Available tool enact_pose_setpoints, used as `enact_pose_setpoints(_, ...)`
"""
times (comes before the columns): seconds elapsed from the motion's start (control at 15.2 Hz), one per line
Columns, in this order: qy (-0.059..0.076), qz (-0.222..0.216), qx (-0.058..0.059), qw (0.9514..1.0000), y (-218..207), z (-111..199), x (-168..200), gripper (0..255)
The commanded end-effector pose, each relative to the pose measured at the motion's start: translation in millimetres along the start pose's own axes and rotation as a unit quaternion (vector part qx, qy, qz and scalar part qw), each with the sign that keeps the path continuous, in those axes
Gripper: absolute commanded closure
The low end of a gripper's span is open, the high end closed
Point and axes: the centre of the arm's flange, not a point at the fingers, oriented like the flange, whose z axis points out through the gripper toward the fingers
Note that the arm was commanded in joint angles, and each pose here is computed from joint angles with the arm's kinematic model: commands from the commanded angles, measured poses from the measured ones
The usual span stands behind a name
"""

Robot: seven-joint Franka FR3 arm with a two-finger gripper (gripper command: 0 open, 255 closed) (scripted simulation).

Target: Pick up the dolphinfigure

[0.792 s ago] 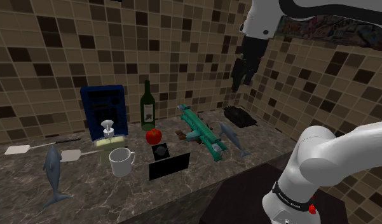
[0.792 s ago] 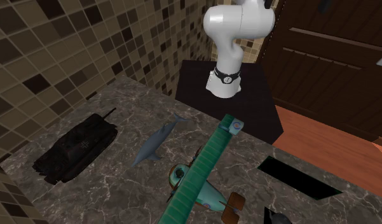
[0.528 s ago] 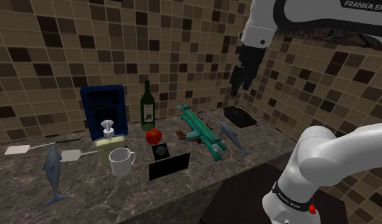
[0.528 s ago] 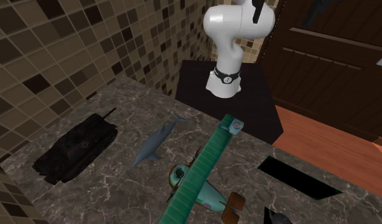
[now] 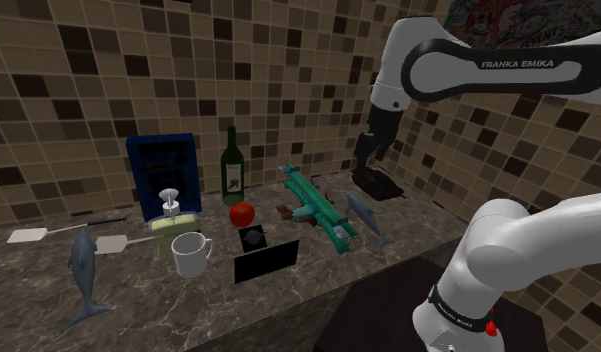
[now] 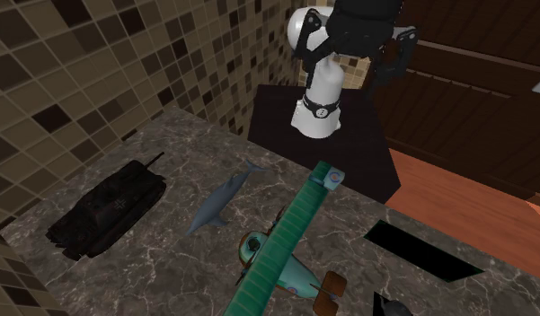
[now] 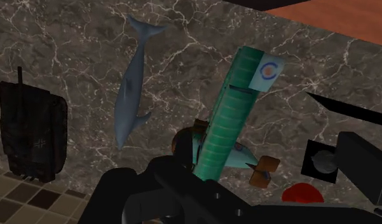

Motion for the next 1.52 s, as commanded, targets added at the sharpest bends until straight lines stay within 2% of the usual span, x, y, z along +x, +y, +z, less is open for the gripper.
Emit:
enact_pose_setpoints(0.0,0.003,0.008,-0.004,1.0,12.1,21.9,3.2,0)
enact_pose_setpoints(0.73,0.012,0.054,-0.027,0.9981,85.1,139.9,28.5,0)
enact_pose_setpoints(1.45,0.021,0.099,-0.05,0.9936,165.5,254.1,48.8,0)
